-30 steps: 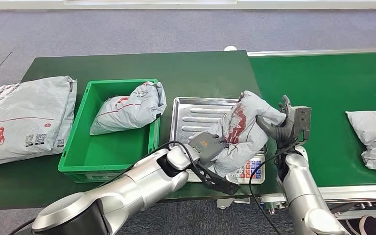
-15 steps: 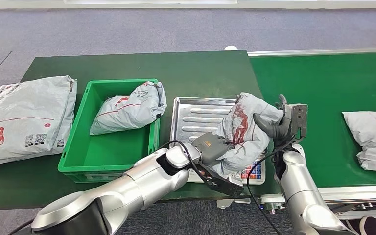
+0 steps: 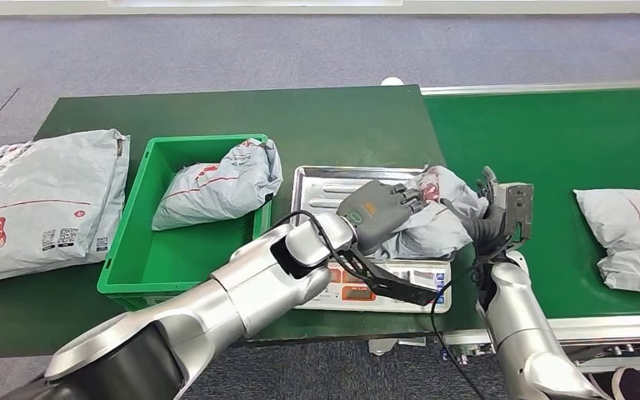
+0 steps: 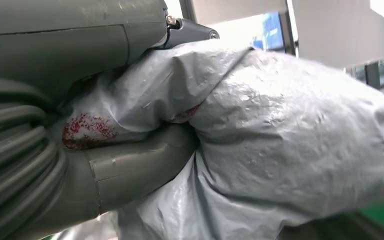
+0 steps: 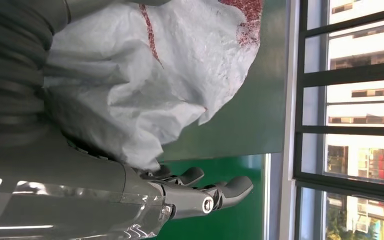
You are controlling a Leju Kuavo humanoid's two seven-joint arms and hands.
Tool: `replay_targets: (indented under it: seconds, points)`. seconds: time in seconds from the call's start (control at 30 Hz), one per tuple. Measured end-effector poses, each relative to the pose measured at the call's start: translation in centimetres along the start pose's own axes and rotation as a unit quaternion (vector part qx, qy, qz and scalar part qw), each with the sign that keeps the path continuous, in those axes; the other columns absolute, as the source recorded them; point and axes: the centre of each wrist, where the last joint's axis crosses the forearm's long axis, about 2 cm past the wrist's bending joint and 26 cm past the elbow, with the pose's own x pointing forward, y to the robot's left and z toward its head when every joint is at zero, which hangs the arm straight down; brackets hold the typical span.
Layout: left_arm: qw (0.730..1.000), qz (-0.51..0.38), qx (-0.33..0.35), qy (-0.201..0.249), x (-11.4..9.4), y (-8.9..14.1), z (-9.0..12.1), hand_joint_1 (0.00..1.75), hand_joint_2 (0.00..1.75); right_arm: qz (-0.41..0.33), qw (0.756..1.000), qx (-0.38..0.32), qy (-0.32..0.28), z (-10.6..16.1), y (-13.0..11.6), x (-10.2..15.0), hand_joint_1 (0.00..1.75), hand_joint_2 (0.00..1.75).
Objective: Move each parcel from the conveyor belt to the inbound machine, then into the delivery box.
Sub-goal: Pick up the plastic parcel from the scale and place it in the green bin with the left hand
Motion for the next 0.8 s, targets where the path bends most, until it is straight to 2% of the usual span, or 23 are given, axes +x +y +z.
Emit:
replay_targets:
  seconds: [0.2,0.5,0.63,0.8]
  points:
    - [0.999,0.006,0.035,0.013,-0.9,1.6,-0.1,1.75,1.75,-0.004,1.000,-0.002,0.002,0.0,-0.1,0.0,0.00,1.75]
    - [0.997,-0.010,0.067,0.027,-1.3,2.6,-0.1,1.75,1.75,-0.007,1.000,-0.003,0.005,0.0,0.0,0.0,0.00,1.75]
    - [0.993,-0.028,0.102,0.052,-2.0,2.9,0.1,1.75,1.75,-0.008,1.000,-0.005,0.009,0.0,0.0,0.0,0.00,1.75]
    - [0.983,-0.057,0.148,0.096,-4.0,3.7,0.5,1.75,1.75,-0.009,1.000,-0.014,0.013,0.0,0.0,0.1,0.00,1.75]
